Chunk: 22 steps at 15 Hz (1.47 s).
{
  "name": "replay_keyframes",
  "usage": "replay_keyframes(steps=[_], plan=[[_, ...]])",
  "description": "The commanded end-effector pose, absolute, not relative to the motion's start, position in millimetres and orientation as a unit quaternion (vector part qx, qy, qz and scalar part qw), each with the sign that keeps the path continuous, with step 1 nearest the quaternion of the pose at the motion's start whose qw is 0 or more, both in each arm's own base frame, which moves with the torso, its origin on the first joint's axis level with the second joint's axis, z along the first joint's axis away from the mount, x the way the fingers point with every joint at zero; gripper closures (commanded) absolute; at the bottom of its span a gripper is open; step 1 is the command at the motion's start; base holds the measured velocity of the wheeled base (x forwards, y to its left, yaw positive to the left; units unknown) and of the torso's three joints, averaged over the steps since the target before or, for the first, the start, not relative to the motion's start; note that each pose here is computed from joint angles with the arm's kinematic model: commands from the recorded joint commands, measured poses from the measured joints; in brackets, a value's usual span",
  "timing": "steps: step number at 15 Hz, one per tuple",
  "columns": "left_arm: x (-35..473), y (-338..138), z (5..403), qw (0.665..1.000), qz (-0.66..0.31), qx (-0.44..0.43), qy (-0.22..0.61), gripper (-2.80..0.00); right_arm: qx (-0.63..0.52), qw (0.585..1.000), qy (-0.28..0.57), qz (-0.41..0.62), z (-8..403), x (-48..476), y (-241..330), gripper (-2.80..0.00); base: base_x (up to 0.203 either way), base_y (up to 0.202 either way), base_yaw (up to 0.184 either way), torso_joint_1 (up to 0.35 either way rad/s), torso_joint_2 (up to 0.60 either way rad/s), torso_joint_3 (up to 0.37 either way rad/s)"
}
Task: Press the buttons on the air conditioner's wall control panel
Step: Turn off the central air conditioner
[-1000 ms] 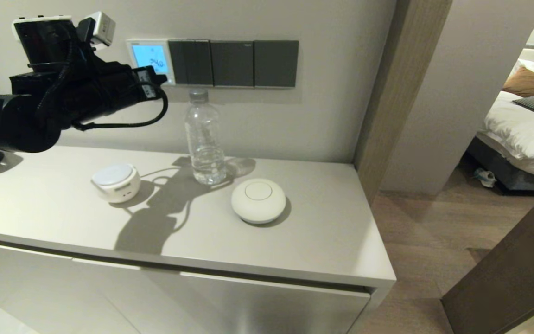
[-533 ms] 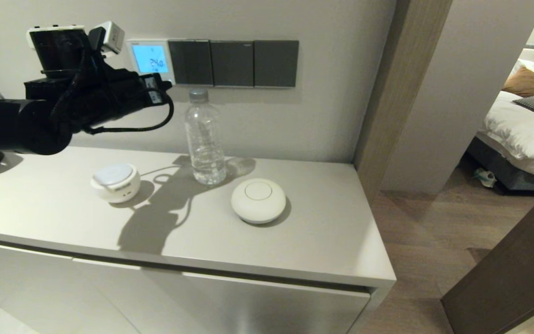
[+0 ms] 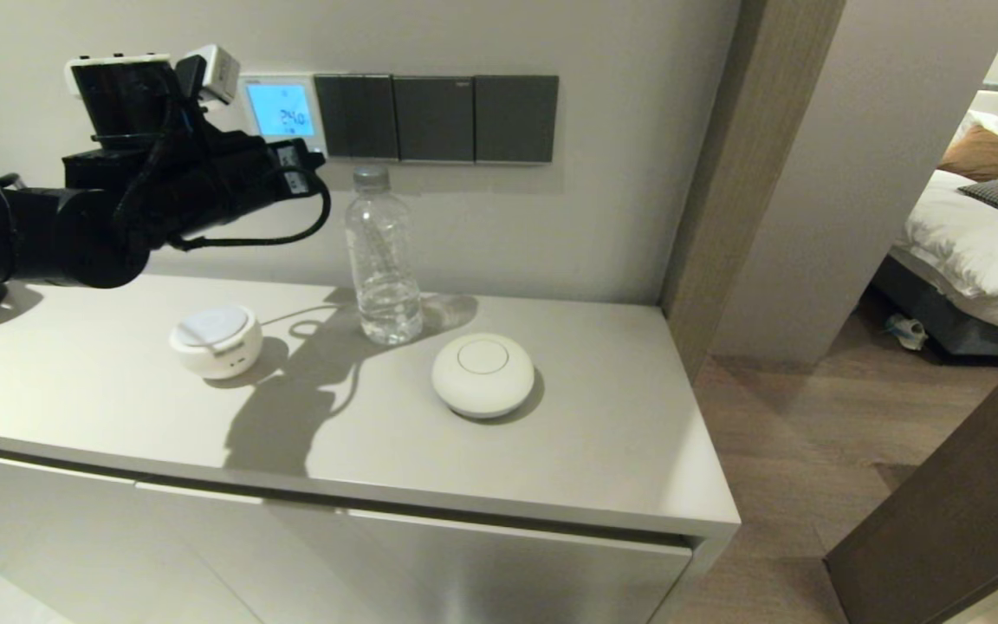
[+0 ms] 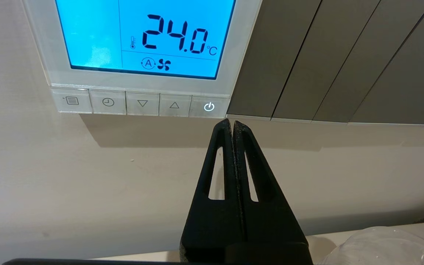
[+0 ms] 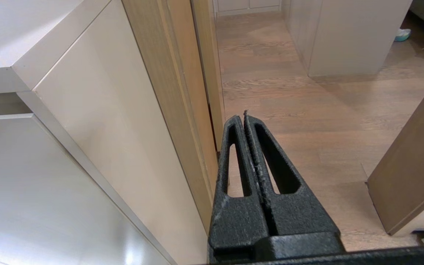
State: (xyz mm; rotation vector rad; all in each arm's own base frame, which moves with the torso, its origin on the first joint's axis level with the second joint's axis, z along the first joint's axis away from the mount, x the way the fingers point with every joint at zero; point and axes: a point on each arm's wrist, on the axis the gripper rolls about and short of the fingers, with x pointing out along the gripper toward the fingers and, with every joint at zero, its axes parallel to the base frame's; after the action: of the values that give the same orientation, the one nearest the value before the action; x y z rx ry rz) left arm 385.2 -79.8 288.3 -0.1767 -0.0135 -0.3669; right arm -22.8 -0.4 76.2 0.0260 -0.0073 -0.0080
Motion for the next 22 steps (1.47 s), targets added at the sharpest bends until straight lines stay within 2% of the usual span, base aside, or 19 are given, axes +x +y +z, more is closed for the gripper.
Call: replay_keyframes(steps=[1,10,22], plan=[[385,-80,292,0.979,-0.183,-0.088,-0.014,0.0,0.013,1.0,-0.002,-0.004,75,-23,0,0.0,0.0,0.0,0.0,0.0,0.0,0.0],[402,-80,281,0.98,-0.177,-0.09,-0.006,0.0,0.013,1.0,-0.002,-0.004,75,-23,0,0.0,0.0,0.0,0.0,0.0,0.0,0.0],[379,-69,302,0.98,-0.171,-0.093,-0.029,0.0,0.013,1.0,-0.002,-0.004,75,-23,0,0.0,0.0,0.0,0.0,0.0,0.0,0.0]])
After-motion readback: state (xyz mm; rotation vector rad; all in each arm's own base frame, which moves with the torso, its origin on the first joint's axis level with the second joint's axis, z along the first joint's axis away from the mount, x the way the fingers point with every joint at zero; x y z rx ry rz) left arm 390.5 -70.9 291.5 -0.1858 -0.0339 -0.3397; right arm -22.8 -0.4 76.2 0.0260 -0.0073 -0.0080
